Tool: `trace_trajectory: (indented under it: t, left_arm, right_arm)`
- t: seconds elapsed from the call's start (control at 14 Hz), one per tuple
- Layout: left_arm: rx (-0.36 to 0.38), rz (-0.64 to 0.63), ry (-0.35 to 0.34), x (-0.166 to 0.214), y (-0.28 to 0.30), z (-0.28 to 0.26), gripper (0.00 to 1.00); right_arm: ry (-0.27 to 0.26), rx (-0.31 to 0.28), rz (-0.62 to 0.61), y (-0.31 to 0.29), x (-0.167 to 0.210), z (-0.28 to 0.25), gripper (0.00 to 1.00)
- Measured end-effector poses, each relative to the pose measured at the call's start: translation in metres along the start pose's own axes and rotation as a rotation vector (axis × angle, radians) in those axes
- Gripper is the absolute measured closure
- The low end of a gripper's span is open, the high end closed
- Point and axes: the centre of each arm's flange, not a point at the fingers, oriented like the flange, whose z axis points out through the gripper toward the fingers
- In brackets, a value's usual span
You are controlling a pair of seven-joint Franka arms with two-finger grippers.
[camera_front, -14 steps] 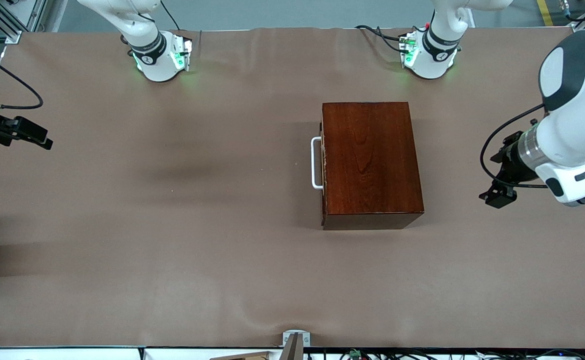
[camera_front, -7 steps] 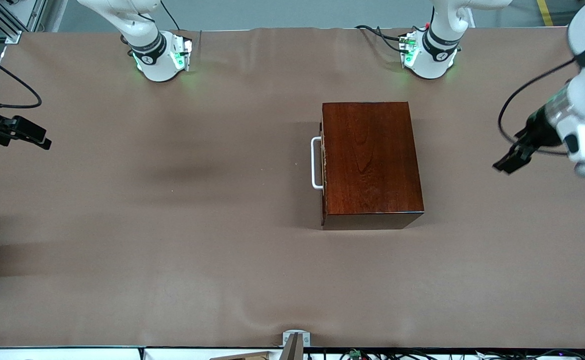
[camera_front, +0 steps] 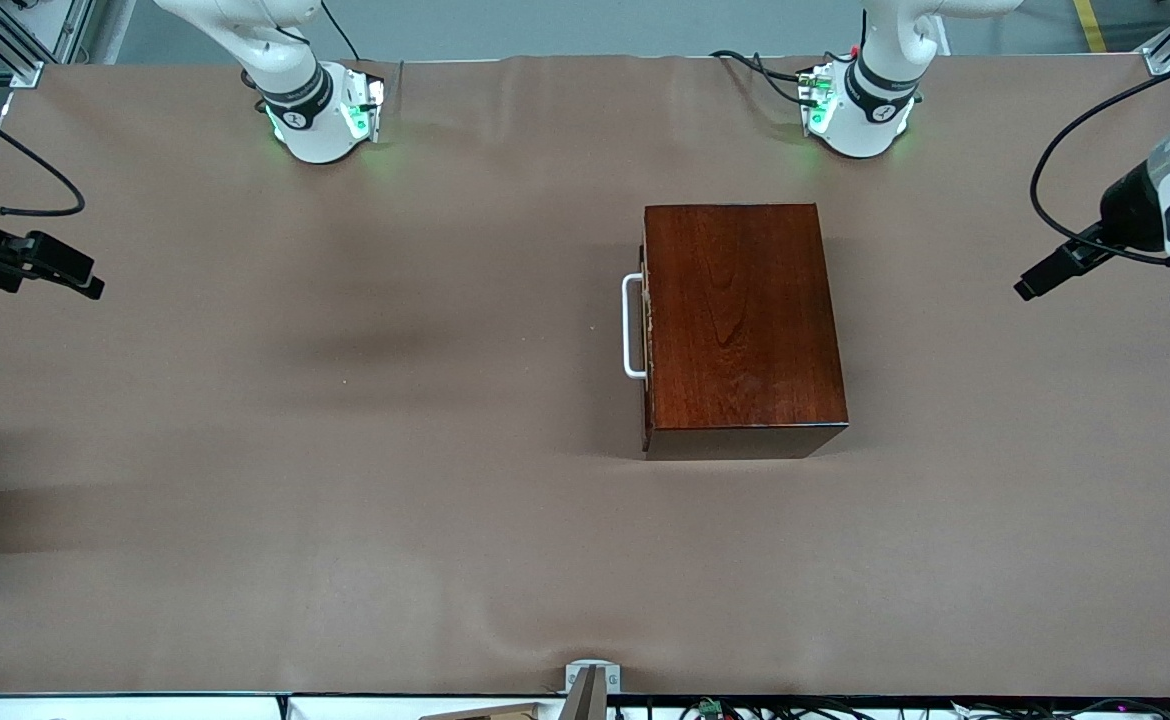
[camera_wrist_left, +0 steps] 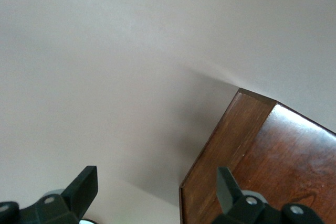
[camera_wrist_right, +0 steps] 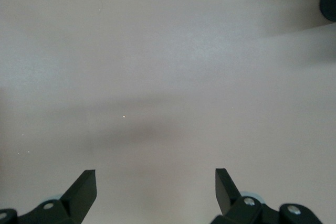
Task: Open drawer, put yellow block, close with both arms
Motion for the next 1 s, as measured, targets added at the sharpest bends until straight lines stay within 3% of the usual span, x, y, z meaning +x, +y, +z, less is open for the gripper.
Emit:
trace_trajectory:
  t: [0.29, 0.79, 1.0]
  left_arm:
    - [0.000, 0.095, 0.003, -0.001, -0.002, -0.021, 0.00]
    - [0.018, 0.412, -0.052, 0.001, -0.016, -0.024, 0.00]
    - [0.016, 0.477, -0.053, 0.001, -0.017, -0.024, 0.00]
  right_arm:
    - [0.000, 0.000, 0.000, 0.000, 0.000, 0.000, 0.00]
    - [0.000, 0.000, -0.002, -0.001, 0.000, 0.000, 0.00]
    - [0.000, 0.000, -0.004, -0.001, 0.000, 0.000, 0.00]
